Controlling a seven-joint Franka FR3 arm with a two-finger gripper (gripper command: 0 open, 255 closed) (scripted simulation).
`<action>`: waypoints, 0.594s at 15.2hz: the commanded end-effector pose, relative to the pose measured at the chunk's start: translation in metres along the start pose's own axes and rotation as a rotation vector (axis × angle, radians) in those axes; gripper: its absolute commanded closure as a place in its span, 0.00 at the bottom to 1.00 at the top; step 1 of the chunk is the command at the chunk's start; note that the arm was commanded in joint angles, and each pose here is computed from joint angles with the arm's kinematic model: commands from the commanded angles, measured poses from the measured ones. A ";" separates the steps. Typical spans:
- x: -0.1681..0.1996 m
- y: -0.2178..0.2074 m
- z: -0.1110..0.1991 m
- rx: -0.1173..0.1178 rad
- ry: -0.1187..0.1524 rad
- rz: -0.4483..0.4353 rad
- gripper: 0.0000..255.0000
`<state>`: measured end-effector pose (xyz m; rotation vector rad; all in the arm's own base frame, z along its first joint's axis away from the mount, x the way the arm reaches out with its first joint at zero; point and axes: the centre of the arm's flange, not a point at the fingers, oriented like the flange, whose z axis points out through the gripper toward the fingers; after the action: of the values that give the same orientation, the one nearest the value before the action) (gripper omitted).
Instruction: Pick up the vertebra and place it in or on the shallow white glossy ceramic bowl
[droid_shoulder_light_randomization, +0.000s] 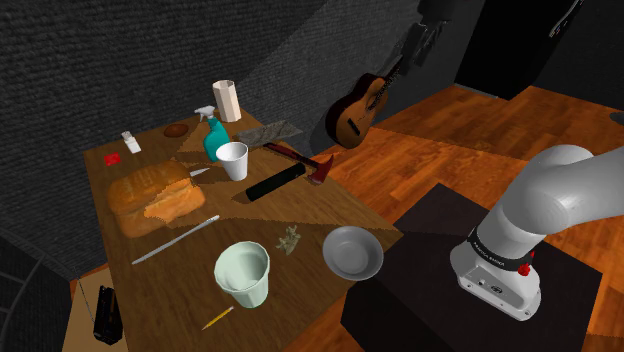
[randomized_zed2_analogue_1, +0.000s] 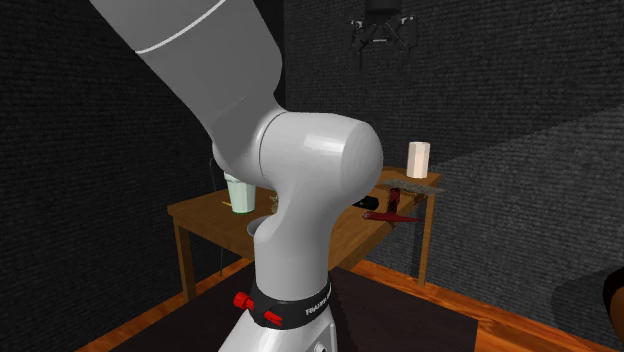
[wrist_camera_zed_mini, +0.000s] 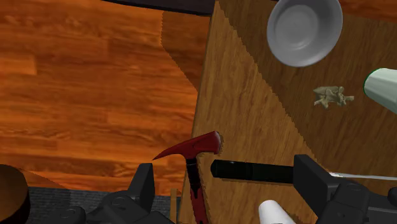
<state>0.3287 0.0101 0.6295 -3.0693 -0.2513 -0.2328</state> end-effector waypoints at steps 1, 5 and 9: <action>0.000 0.000 0.000 0.000 0.000 0.000 0.00; 0.008 -0.032 0.041 0.006 -0.007 -0.021 0.00; 0.015 -0.064 0.082 0.011 -0.015 -0.041 0.00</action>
<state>0.3423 0.0705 0.5600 -3.0598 -0.3086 -0.2108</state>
